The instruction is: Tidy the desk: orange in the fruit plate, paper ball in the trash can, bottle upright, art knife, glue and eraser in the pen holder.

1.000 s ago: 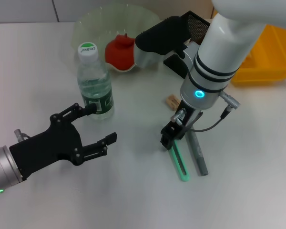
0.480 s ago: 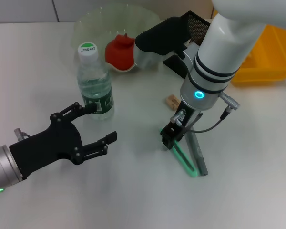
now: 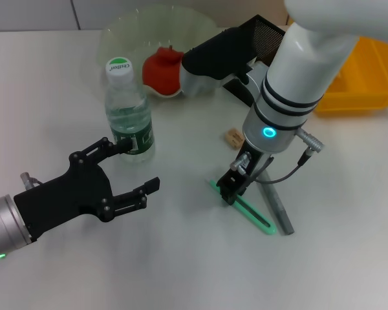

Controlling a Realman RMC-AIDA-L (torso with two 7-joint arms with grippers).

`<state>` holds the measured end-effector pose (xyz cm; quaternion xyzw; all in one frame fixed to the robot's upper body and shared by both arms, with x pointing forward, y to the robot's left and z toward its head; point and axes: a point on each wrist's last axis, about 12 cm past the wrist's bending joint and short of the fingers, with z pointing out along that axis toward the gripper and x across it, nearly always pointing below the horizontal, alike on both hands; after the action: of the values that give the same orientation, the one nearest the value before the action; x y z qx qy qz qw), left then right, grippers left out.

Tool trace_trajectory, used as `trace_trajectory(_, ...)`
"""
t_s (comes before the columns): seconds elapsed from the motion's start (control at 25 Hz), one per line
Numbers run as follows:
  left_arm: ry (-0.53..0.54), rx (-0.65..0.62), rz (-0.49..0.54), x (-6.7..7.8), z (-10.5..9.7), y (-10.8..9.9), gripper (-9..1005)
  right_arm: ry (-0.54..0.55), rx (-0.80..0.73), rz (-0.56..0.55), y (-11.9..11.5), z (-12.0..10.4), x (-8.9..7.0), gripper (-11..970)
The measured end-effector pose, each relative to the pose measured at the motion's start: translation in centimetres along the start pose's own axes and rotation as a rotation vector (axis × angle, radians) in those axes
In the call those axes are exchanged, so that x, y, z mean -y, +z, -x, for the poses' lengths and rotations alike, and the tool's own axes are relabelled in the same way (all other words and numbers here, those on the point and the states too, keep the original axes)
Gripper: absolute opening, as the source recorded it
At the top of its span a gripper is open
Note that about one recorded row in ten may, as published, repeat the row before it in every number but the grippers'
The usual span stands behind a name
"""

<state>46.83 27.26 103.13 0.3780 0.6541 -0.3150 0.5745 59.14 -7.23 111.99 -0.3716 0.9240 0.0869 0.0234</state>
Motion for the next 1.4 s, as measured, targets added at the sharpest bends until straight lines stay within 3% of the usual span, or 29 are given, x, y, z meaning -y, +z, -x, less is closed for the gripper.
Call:
trace_trajectory(0.36,0.003,0.0,0.001,-0.1,0.0,0.0,860,-0.013,0.05,0.062,-0.3,0.2,-1.0,170)
trace_trajectory(0.6,0.006,0.007,-0.001,-0.1,0.2,0.0,860,0.009,0.181,0.155,-2.8,0.5,-0.5,172)
trace_trajectory(0.64,0.006,0.008,-0.003,-0.1,0.2,0.0,860,0.019,0.22,0.177,-3.5,0.4,-0.1,172)
trace_trajectory(0.68,0.006,0.008,-0.003,-0.1,0.2,0.0,860,0.055,0.339,0.228,-5.5,0.0,1.5,174)
trace_trajectory(0.72,0.007,0.011,-0.005,-0.1,0.2,0.0,860,0.055,0.339,0.228,-5.5,0.0,1.5,177)
trace_trajectory(0.8,0.007,0.011,-0.005,-0.1,0.3,0.0,860,0.075,0.493,0.249,-7.8,-0.8,3.3,181)
trace_trajectory(0.88,0.007,0.012,-0.005,-0.1,0.3,0.0,860,0.092,0.713,0.18,-10.3,-2.5,6.3,186)
trace_trajectory(0.92,0.007,0.012,-0.005,-0.1,0.3,0.0,860,0.092,0.713,0.18,-10.3,-2.5,6.3,188)
trace_trajectory(1.04,0.004,0.011,-0.005,0.0,0.2,0.0,860,0.086,0.906,0.056,-11.3,-4.4,8.9,195)
trace_trajectory(1.08,0.002,0.011,-0.005,0.0,0.2,0.0,860,0.055,1.031,-0.022,-11.4,-5.4,10.1,197)
trace_trajectory(1.28,-0.007,0.01,-0.003,0.1,0.1,-0.1,860,-0.012,1.261,-0.127,-10.4,-6.4,11.6,208)
trace_trajectory(1.4,-0.015,0.01,-0.004,0.3,0.0,-0.1,860,-0.044,1.308,-0.145,-9.4,-6.5,12.0,215)
